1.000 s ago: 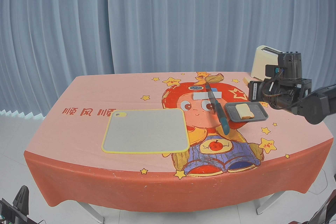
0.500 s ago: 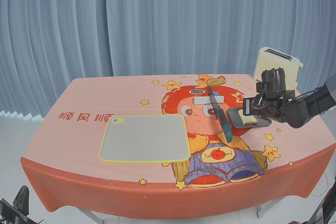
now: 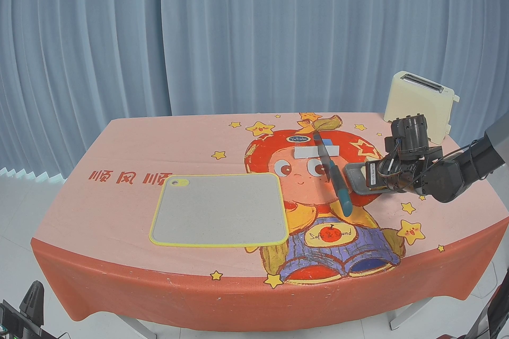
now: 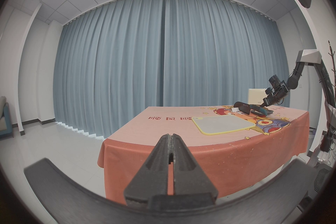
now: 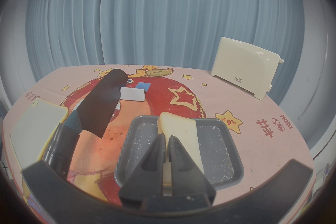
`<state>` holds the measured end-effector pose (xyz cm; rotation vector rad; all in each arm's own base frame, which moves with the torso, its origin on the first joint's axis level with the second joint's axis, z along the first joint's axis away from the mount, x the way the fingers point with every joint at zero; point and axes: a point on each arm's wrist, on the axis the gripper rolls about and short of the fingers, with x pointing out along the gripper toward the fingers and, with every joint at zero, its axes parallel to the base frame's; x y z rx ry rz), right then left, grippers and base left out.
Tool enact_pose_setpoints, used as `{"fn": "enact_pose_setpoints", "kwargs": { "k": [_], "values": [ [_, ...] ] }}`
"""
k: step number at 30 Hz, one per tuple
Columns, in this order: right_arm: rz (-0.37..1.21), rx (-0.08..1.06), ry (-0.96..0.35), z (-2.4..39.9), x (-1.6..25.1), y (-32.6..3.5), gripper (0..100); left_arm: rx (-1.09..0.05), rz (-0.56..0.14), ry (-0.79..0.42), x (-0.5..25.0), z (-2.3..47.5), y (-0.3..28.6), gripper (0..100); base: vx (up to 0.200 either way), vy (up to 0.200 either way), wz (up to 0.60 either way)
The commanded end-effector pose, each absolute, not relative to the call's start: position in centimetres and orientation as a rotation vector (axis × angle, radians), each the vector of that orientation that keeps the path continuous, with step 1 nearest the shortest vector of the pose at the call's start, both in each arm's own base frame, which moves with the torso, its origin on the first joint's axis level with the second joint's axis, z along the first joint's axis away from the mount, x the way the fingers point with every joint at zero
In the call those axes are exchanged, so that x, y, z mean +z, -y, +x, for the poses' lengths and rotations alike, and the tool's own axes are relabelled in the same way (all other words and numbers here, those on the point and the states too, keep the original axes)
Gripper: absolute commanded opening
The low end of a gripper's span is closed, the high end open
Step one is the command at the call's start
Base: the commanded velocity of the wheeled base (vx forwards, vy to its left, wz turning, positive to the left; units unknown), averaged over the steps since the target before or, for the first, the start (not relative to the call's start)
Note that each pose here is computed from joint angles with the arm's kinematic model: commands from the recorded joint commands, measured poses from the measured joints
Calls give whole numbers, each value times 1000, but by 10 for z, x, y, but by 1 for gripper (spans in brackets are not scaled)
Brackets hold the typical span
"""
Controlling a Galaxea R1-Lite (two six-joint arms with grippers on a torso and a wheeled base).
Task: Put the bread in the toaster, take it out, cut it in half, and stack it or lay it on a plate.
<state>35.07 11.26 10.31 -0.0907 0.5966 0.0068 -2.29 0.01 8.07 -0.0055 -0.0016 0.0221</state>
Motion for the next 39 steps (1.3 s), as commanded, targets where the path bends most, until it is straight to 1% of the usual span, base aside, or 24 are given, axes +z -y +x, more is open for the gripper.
{"fn": "enact_pose_setpoints", "kwargs": {
  "k": [1,17,23,37,38,39],
  "values": [
    [-94,8,-601,350,102,-113,0,23,-6,0,75,-23,0,0,0,0,0],
    [-101,17,-598,346,103,-118,0,23,-8,0,75,-23,0,0,0,0,0],
    [-112,-4,-594,346,103,-119,0,20,-8,0,75,-23,0,0,0,0,0],
    [-115,9,-599,344,101,-124,0,21,-8,0,75,-23,0,0,0,0,0],
    [-115,9,-601,344,100,-125,100,21,-8,0,75,-23,0,0,0,0,0],
    [-113,8,-599,344,100,-125,100,21,-8,0,75,-23,0,0,0,0,0]
  ]
}}
